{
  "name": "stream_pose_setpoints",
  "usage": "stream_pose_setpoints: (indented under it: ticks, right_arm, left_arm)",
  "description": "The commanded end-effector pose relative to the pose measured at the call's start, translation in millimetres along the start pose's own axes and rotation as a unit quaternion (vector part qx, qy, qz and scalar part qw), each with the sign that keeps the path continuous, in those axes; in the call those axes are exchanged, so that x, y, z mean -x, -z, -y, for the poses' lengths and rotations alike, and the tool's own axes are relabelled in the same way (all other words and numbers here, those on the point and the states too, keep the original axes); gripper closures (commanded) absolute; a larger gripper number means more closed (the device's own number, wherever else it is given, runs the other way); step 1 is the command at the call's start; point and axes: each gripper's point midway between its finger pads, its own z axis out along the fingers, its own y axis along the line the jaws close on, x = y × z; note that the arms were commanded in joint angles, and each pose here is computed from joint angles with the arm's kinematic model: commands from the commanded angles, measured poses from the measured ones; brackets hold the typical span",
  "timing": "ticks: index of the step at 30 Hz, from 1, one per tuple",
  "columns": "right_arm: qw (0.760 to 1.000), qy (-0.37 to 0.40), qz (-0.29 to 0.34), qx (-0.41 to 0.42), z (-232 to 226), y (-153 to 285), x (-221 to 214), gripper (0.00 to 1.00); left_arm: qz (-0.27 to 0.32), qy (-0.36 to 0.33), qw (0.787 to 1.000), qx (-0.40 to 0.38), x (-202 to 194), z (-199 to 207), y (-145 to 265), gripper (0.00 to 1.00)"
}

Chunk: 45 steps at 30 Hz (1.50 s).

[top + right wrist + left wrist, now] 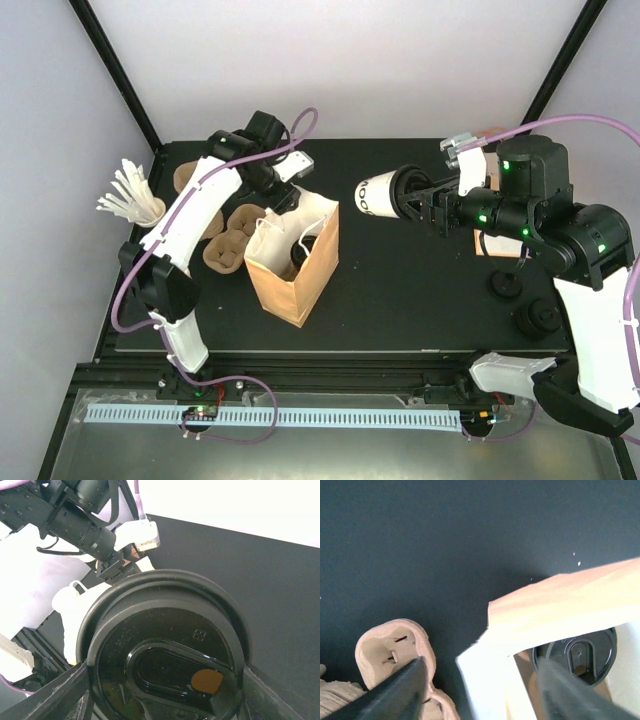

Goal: Pack the takeout coffee

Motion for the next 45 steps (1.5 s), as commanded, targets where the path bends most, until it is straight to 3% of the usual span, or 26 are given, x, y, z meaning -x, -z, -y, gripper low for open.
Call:
stream_pose_setpoints:
  ticks: [1, 3, 5, 8, 12, 19, 22, 26, 31, 38, 42, 45]
  right_arm:
    - [1.0, 0.001, 0.005, -0.003, 0, 2, 1, 0.78]
    - [1.0, -0.001, 0.004, -0.002, 1, 0, 0, 0.78]
    - [1.0, -0.002, 0.001, -0.002, 1, -3, -2, 0.78]
    - [1.0, -0.005, -0.004, -0.01, 5, -8, -4, 0.78]
    - [1.0, -0.004, -0.002, -0.018, 8, -9, -3, 0.78]
    - [0.999, -0.004, -0.006, -0.036, 16, -14, -6, 0.78]
    - [0.999, -0.001, -0.002, -0.053, 22, -12, -6, 0.79]
    - [0.996, 0.004, 0.007, -0.086, 34, -5, -5, 0.79]
    - [0.994, 0.004, 0.011, -0.104, 42, -2, -4, 0.79]
    - [0.992, 0.024, 0.043, -0.119, 40, 16, 22, 0.79]
    - [0.996, 0.032, 0.04, -0.072, 23, 6, 37, 0.8]
    - [0.998, 0.033, 0.033, -0.037, 11, -2, 42, 0.81]
  left_arm:
    - [-0.01, 0.017, 1.0, -0.023, -5, 7, 0, 0.6]
    - [-0.003, 0.035, 0.998, -0.042, -1, 13, 1, 0.95]
    - [0.005, 0.058, 0.997, -0.055, 3, 17, 2, 0.98]
    - [0.013, 0.107, 0.992, -0.06, 7, 17, 5, 0.98]
    - [0.008, 0.22, 0.974, -0.061, 8, 12, 4, 0.98]
    - [-0.014, 0.37, 0.921, -0.122, 18, 27, 8, 0.98]
    - [0.012, 0.4, 0.903, -0.155, 28, 36, 16, 0.98]
    - [0.073, 0.462, 0.862, -0.196, 47, 42, 28, 0.98]
    - [0.09, 0.558, 0.78, -0.27, 53, 57, 23, 0.98]
    - [0.127, 0.623, 0.726, -0.262, 45, 69, 25, 0.98]
    - [0.149, 0.66, 0.693, -0.251, 27, 79, 14, 0.88]
    - [0.172, 0.686, 0.667, -0.232, 10, 86, 11, 0.71]
